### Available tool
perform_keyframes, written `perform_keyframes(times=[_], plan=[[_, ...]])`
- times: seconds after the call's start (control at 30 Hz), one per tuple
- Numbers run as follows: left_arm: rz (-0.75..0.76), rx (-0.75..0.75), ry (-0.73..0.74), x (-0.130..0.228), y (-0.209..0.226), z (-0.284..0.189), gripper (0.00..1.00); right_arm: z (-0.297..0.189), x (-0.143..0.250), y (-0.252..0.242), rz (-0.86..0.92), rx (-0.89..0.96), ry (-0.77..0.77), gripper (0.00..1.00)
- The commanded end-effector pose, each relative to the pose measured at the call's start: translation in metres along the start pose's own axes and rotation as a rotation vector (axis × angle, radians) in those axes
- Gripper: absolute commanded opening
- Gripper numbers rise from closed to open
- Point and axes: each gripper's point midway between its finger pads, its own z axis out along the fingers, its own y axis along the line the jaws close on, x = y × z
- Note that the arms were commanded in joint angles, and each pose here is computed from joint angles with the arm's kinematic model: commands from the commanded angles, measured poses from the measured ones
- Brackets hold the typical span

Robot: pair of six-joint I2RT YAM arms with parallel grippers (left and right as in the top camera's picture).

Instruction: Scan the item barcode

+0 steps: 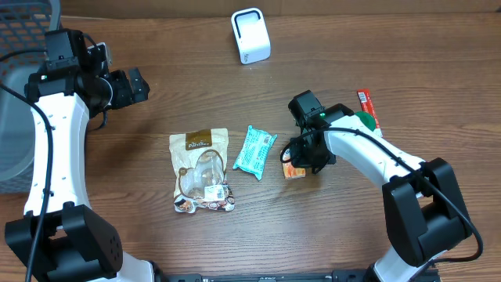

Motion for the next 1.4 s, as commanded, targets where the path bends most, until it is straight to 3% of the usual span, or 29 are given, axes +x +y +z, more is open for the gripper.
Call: perform_keyframes(times=[0.0, 0.8, 1.03, 1.23, 1.37], plan=[[-0.007, -0.005, -0.003, -0.001, 0.0, 0.0, 1.0, 0.007, 0.007, -0.002, 0.006, 0.002, 0.011, 0.08], [-0.007, -0.005, -0.003, -0.001, 0.0, 0.0, 1.0, 0.005, -0.012, -0.029, 0.046, 0.017, -0.03, 0.07], [-0.007, -0.005, -0.003, -0.001, 0.0, 0.0, 1.0, -0.048, -0.027, 0.002, 0.009, -0.101, -0.023, 0.13], [-0.007, -0.005, -0.004, -0.001, 0.0, -0.001, 1.0, -0.046, -0.015, 0.033, -0.075, -0.114, -0.02, 0.2], [-0.007, -0.005, -0.003, -0.001, 0.0, 0.0, 1.0, -0.041, -0.008, 0.043, -0.096, -0.01, -0.064, 0.22]])
